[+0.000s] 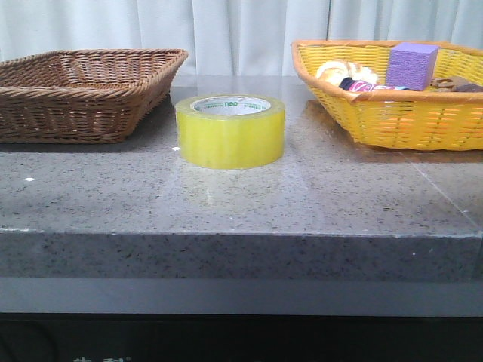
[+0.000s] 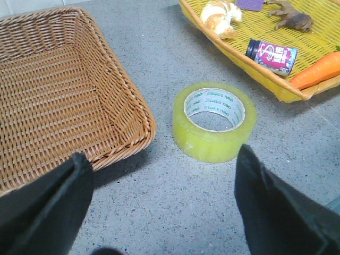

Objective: Transfer tape with both arms
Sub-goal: 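Lower the left gripper into the tape roll's hole and grasp its rim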

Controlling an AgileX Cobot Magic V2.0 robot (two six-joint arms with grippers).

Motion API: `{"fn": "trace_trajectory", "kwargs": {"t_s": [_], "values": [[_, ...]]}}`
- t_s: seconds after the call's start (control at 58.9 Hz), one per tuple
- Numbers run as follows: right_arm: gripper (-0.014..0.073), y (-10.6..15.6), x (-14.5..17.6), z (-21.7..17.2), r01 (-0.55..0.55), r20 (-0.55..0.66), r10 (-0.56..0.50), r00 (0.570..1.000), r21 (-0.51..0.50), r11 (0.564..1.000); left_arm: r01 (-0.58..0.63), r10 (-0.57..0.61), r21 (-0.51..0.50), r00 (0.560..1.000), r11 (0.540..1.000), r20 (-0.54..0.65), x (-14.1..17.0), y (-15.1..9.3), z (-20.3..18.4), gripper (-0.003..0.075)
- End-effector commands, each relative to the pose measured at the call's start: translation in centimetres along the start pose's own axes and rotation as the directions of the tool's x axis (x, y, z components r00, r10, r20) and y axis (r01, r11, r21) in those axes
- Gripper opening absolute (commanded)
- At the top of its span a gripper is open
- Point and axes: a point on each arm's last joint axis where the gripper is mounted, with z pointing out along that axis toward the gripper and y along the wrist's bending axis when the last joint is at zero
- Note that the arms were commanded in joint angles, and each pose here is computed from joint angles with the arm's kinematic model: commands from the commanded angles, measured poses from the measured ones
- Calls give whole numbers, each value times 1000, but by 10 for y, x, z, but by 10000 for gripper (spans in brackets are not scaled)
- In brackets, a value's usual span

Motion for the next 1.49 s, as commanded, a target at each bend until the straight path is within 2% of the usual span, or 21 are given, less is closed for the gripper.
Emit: {"fn": "trace_trajectory", "kwargs": {"t_s": [0.0, 0.17, 0.288, 0.407, 0.543, 0.696, 0.967, 1.306, 1.476], "values": [[444, 0, -10, -13, -12, 136, 11, 991, 5, 1000, -12, 9, 17, 992, 1000, 123, -20, -2, -8, 545], [444, 0, -7, -10, -13, 110, 12, 994, 5, 1000, -165, 161, 43, 984, 985, 69, -34, -10, -3, 545], [444, -1, -6, -6, -14, 100, 13, 995, 5, 1000, -295, 296, 99, 955, 950, 2, -47, -22, 15, 545], [444, -1, -6, -3, -14, 90, 14, 996, 6, 1000, -384, 411, 187, 901, 904, -140, -61, -35, 47, 545], [444, -1, -6, -3, -14, 91, 14, 996, 6, 1000, -450, 514, 284, 829, 847, -221, -75, -43, 76, 545], [444, -1, -6, -3, -14, 91, 14, 996, 6, 1000, -445, 556, 402, 802, 800, -220, -88, -48, 110, 545], [444, -1, -6, -3, -14, 91, 14, 996, 6, 1000, -514, 693, 521, 681, 681, -235, -87, -52, 169, 545], [444, -1, -6, -3, -14, 91, 14, 996, 6, 1000, -466, 714, 588, 632, 661, -302, -67, -57, 229, 545], [444, -1, -6, -3, -14, 91, 14, 996, 6, 1000, -445, 719, 615, 620, 651, -314, -56, -59, 244, 545]]}}
